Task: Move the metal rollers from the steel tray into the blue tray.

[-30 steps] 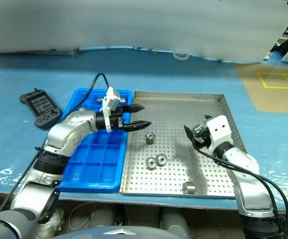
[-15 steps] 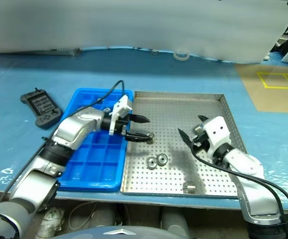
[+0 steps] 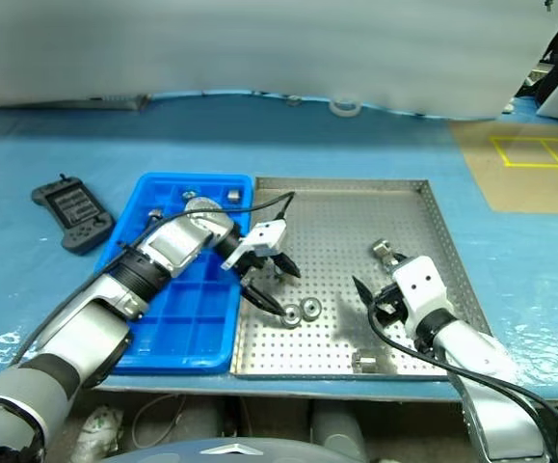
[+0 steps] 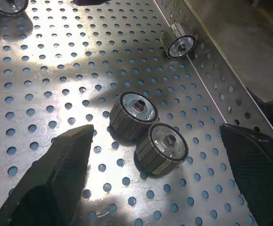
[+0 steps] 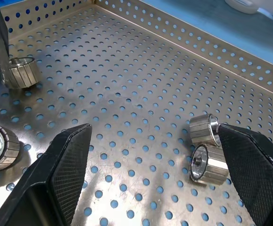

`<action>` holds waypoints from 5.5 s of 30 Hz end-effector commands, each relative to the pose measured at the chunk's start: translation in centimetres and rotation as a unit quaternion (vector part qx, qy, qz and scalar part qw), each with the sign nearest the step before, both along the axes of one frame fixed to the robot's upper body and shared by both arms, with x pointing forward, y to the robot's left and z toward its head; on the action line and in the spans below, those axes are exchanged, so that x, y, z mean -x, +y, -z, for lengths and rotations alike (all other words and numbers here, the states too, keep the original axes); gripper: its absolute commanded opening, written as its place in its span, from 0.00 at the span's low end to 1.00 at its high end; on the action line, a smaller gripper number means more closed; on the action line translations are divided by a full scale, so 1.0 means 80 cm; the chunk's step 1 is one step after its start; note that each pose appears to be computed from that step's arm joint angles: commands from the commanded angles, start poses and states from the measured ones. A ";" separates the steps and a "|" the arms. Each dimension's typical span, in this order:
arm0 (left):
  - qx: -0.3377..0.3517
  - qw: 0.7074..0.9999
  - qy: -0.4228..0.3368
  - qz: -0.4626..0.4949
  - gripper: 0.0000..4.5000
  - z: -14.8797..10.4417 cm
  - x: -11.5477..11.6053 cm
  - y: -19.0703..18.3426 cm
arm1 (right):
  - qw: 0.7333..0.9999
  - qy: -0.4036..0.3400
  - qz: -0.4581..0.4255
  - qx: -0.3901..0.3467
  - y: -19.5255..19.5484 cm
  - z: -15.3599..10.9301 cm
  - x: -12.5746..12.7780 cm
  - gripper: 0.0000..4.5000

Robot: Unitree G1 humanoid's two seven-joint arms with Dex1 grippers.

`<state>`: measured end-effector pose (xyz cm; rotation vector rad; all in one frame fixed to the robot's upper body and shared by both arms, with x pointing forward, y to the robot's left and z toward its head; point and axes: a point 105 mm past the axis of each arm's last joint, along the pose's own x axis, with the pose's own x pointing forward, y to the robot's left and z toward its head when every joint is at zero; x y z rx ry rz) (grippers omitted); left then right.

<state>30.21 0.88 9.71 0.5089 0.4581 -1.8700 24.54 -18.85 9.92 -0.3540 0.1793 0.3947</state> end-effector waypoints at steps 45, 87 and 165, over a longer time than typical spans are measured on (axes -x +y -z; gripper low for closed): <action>-0.044 0.988 -0.089 -0.119 0.38 0.031 -0.076 0.028 | 0.999 -0.037 0.001 0.019 0.005 -0.021 -0.014 1.00; 0.153 0.832 -0.121 -0.520 0.38 -0.069 0.012 0.212 | 0.881 -0.006 -0.473 -0.018 0.173 -0.093 -0.092 1.00; -0.020 0.983 0.170 -0.060 0.73 0.058 0.015 -0.013 | 0.997 -0.020 -0.072 0.013 0.018 -0.056 0.002 1.00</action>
